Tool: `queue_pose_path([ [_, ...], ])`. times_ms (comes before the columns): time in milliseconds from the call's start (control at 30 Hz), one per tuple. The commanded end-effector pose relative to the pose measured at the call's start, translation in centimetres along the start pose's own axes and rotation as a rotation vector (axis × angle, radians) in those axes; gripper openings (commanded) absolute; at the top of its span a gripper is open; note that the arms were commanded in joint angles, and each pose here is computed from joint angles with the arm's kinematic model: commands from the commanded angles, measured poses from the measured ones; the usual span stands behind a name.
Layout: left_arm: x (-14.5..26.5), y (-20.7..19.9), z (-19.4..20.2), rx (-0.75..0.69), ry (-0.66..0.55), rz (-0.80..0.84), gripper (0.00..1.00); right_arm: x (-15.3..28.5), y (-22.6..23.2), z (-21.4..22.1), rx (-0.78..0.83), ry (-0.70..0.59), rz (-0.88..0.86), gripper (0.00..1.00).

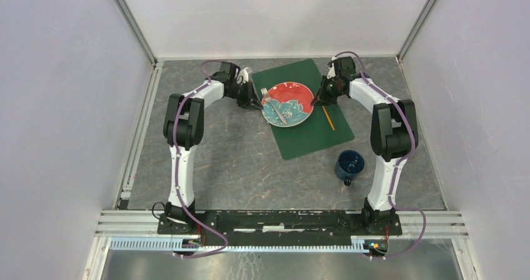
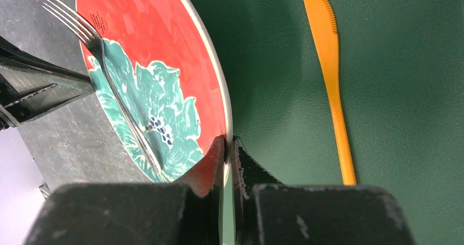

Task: Set the dinner table for one person
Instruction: Move the napkin to the center of the board.

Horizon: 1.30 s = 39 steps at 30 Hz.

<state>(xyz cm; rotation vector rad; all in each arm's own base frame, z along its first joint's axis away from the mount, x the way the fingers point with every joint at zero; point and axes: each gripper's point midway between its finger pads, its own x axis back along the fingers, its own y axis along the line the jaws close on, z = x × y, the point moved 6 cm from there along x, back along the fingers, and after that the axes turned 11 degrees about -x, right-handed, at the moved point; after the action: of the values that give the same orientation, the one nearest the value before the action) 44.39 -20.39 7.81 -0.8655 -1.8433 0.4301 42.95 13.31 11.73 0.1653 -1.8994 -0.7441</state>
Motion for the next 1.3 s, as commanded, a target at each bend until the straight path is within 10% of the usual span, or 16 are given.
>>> queue_pose_path([
  [0,0.0,-1.8,-2.3,-0.065,-0.087,0.063,0.17,0.4,1.9,-0.7,0.019,-0.038,-0.067,0.00],
  [333,0.2,-2.2,-3.6,-0.100,-0.133,0.062,0.02,0.4,2.1,-0.5,0.019,-0.033,-0.077,0.00],
  [500,-0.1,-2.6,-4.4,-0.100,-0.150,0.072,0.30,0.0,2.1,-0.3,0.021,-0.023,-0.079,0.00],
  [667,-1.1,-2.8,-4.2,-0.091,-0.153,0.080,0.35,-0.4,1.9,-0.1,0.026,-0.008,-0.078,0.00],
  [1267,-6.1,-4.2,-3.0,-0.083,-0.159,0.135,0.02,-0.9,1.3,-0.2,0.038,0.022,-0.073,0.00],
])
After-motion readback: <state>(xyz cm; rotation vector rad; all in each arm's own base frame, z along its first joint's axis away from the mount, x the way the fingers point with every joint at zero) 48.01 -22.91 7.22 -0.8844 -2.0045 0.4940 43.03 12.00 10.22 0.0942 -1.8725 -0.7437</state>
